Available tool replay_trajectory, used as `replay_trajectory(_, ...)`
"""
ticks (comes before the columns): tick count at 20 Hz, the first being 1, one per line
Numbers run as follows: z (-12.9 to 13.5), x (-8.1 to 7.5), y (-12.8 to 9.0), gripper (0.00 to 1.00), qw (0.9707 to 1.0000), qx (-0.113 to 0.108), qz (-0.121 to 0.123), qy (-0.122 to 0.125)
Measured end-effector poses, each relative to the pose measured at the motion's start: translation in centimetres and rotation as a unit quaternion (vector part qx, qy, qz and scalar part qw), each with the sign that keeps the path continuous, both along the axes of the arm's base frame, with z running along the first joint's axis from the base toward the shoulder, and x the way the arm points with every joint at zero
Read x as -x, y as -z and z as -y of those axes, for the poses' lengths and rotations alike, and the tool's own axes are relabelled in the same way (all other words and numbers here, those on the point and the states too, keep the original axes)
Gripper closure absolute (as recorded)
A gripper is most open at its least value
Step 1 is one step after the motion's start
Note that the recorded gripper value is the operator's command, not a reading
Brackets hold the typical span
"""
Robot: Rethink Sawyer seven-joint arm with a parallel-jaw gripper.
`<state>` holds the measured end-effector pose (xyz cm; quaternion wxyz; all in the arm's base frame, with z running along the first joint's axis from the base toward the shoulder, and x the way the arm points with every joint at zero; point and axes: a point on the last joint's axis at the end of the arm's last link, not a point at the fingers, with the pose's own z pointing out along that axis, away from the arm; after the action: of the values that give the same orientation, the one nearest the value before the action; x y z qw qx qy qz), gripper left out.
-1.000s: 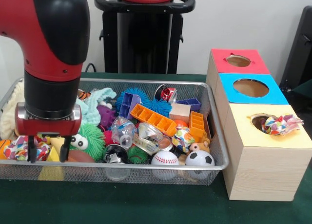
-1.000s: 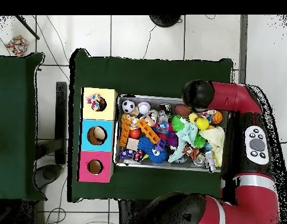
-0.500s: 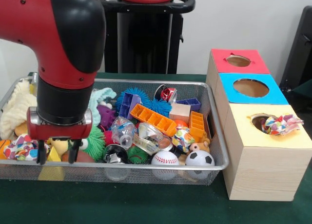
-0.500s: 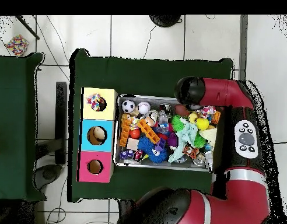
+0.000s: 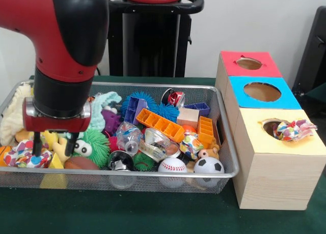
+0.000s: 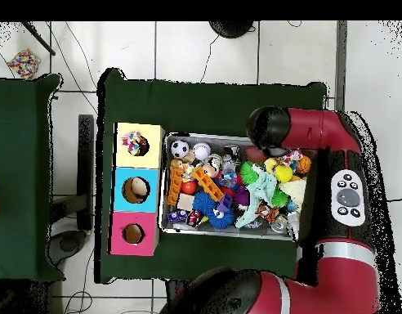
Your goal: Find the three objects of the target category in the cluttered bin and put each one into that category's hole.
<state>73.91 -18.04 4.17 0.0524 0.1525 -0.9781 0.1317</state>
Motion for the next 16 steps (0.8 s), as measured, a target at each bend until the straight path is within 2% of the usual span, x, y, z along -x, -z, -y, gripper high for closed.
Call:
replay_trajectory(7,1.2,-0.1,-2.1,0.0,0.9999,0.015,0.008,0.003)
replay_trajectory(16,2.2,0.9,-1.3,0.0,0.9997,0.023,-0.006,0.009)
